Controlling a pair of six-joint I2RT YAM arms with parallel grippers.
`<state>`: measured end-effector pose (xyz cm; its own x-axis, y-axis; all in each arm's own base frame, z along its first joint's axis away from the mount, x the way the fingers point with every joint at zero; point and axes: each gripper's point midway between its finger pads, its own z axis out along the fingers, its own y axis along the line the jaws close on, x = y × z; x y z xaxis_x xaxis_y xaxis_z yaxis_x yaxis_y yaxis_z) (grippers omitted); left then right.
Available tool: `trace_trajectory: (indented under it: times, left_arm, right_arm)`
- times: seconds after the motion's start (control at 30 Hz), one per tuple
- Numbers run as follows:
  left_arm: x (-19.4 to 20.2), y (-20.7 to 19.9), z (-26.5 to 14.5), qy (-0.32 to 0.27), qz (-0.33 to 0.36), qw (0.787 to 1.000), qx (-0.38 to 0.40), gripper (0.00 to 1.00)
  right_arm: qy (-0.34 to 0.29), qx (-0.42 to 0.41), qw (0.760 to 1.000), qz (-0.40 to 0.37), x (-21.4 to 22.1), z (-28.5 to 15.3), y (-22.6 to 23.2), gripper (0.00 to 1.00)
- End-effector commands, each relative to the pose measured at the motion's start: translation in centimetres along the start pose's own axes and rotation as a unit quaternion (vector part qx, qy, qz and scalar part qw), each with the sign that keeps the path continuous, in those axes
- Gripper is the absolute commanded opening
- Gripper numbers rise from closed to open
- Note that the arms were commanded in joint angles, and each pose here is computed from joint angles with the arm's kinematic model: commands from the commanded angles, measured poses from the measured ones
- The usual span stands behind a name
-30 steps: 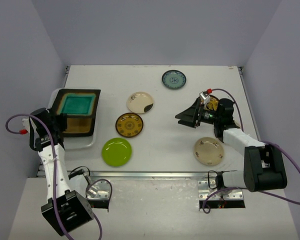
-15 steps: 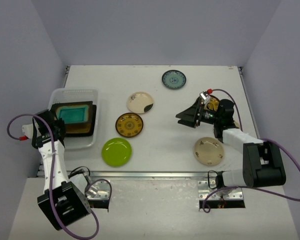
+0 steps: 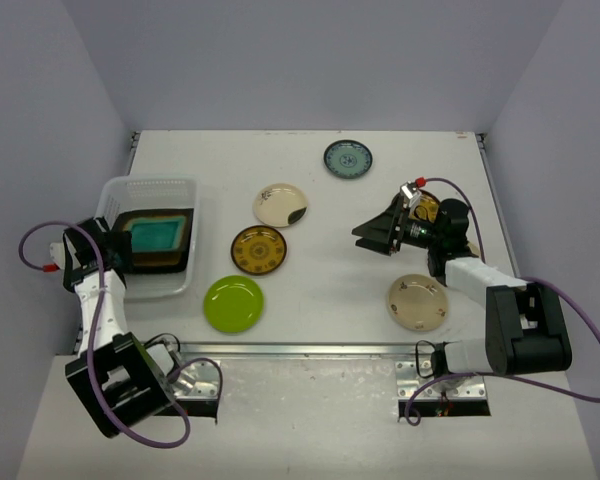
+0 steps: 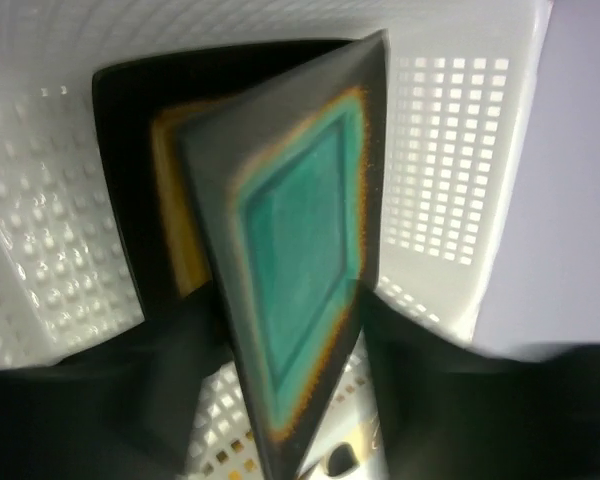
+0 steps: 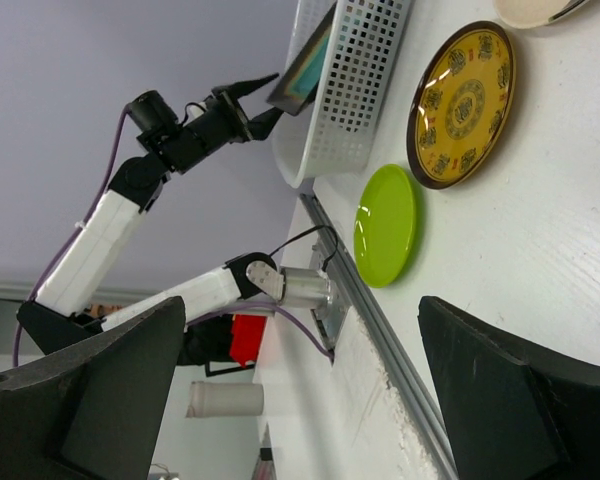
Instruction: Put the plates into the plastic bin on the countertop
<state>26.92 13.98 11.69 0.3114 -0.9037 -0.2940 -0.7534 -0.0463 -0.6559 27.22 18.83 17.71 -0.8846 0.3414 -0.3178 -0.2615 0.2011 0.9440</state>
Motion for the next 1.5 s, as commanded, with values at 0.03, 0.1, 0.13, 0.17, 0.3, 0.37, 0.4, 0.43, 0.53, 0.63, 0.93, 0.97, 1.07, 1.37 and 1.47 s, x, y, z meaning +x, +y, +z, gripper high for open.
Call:
trace_trajectory:
  times: [0.03, 0.1, 0.13, 0.17, 0.3, 0.37, 0.4, 0.43, 0.53, 0.63, 0.93, 0.97, 1.07, 1.37, 1.47]
  left_arm:
    - [-1.6, -5.9, -1.2, -0.013, 0.013, 0.994, 0.110, 0.77]
    - [-2.0, -5.9, -1.6, -0.024, 0.017, 0.994, 0.105, 0.98]
    - [-2.1, -5.7, -1.9, -0.025, 0.018, 0.994, 0.101, 1.00]
    - [-2.2, -5.9, -2.2, -0.027, 0.022, 0.994, 0.104, 1.00]
    - [-2.1, -5.7, -2.8, -0.025, 0.031, 0.994, 0.099, 1.00]
    - [-2.2, -5.5, -3.0, -0.022, 0.047, 0.995, 0.086, 1.00]
    - [-2.2, -5.5, -3.1, -0.018, 0.057, 0.996, 0.074, 1.00]
    - [-2.3, -5.4, -3.2, -0.013, 0.067, 0.996, 0.062, 1.00]
    - [-2.9, -4.4, -2.8, -0.013, 0.099, 0.995, 0.009, 1.00]
    - [-3.1, -4.9, -3.6, -0.003, 0.127, 0.992, 0.001, 1.00]
    - [5.5, -13.6, -11.2, 0.107, 0.332, 0.890, 0.294, 1.00]
    - [6.7, -13.6, -11.5, 0.113, 0.349, 0.879, 0.304, 1.00]
    - [11.8, -12.2, -13.0, 0.153, 0.425, 0.824, 0.343, 1.00]
    - [13.7, -7.9, -14.0, 0.145, 0.476, 0.779, 0.383, 1.00]
    - [13.4, -8.0, -14.8, 0.131, 0.474, 0.778, 0.392, 1.00]
  right_arm:
    - [-0.003, -0.011, 1.000, -0.020, -0.3, -0.1, 0.4, 0.99]
    - [-0.003, -0.011, 1.000, -0.017, -0.4, 0.0, 0.3, 0.99]
    - [-0.004, -0.011, 1.000, -0.017, -0.4, 0.0, 0.3, 0.99]
    - [-0.004, -0.011, 1.000, -0.015, -0.4, 0.0, 0.3, 0.99]
    - [-0.005, -0.011, 1.000, -0.014, -0.5, 0.0, 0.2, 0.99]
    - [-0.004, -0.011, 1.000, -0.013, -0.4, 0.0, 0.2, 0.99]
    - [-0.004, -0.011, 1.000, -0.013, -0.4, 0.0, 0.2, 0.99]
    - [-0.003, -0.011, 1.000, -0.013, -0.4, 0.0, 0.2, 0.99]
    - [-0.002, -0.012, 1.000, -0.014, -0.4, 0.1, 0.2, 0.99]
    - [-0.002, -0.011, 1.000, -0.016, -0.4, 0.1, 0.2, 0.99]
    - [0.014, 0.144, 0.987, -0.063, 0.1, 3.6, -3.7, 0.99]
    - [0.017, 0.146, 0.987, -0.064, 0.3, 4.2, -3.8, 0.99]
    - [0.046, 0.130, 0.989, -0.061, 2.2, 7.2, -4.4, 0.99]
    - [0.062, 0.149, 0.987, -0.014, 4.2, 14.6, -10.6, 0.83]
    - [0.069, 0.163, 0.984, -0.001, 4.6, 16.5, -13.1, 0.67]
